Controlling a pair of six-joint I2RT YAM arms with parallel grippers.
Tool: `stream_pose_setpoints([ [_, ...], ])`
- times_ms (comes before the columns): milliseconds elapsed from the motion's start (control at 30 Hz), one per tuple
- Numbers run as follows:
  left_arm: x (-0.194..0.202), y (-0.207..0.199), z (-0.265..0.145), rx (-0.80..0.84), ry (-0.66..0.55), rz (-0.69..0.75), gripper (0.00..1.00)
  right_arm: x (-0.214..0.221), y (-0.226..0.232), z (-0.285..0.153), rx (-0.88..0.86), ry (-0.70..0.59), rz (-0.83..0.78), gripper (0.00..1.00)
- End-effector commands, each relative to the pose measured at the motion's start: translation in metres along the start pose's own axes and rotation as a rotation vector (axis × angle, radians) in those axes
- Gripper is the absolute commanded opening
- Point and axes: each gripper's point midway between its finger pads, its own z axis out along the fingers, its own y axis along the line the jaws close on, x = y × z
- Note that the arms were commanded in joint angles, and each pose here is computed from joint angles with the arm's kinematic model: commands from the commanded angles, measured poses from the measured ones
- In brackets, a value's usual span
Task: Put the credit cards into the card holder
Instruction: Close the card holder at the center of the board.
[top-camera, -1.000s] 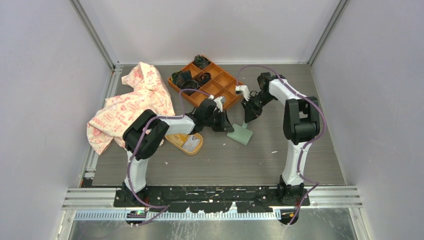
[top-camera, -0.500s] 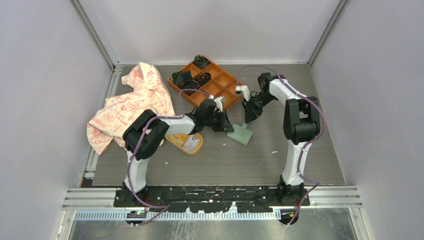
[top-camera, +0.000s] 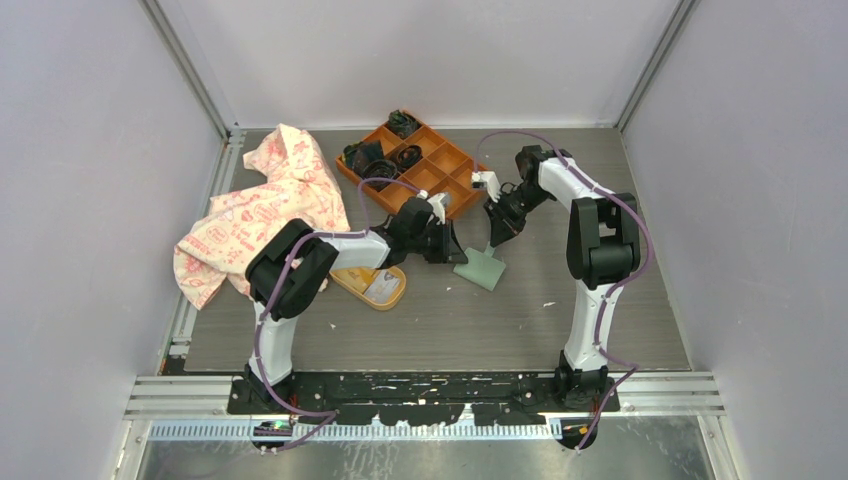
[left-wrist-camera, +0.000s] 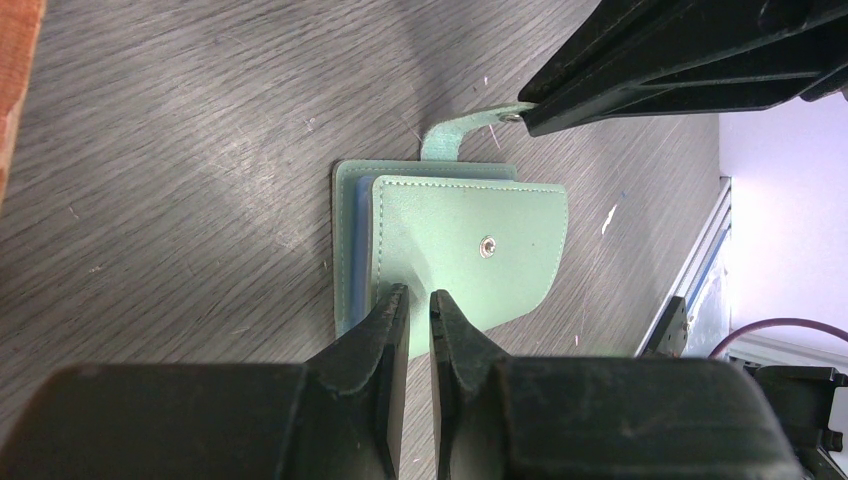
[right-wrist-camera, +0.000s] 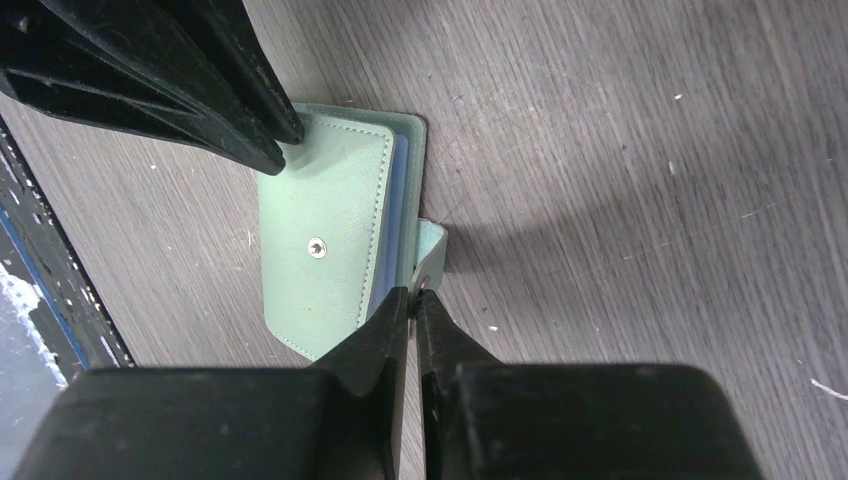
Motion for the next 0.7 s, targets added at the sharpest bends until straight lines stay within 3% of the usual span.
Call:
stream_pose_setpoints([
  [0, 0.008, -0.012, -0.003, 0.02, 0.04, 0.011, 0.15, -0.018, 0.002, -0.016, 0.021, -0.041, -0.035, 0.11],
  [200, 0.008, -0.013, -0.003, 0.021, 0.04, 0.01, 0.14, -0.019, 0.007, -0.018, 0.007, -0.047, -0.052, 0.01],
  [667, 0.008, -0.021, -0.005, 0.042, 0.039, 0.002, 0.14, -0.01, 0.04, -0.011, 0.064, -0.028, -0.25, 0.01],
])
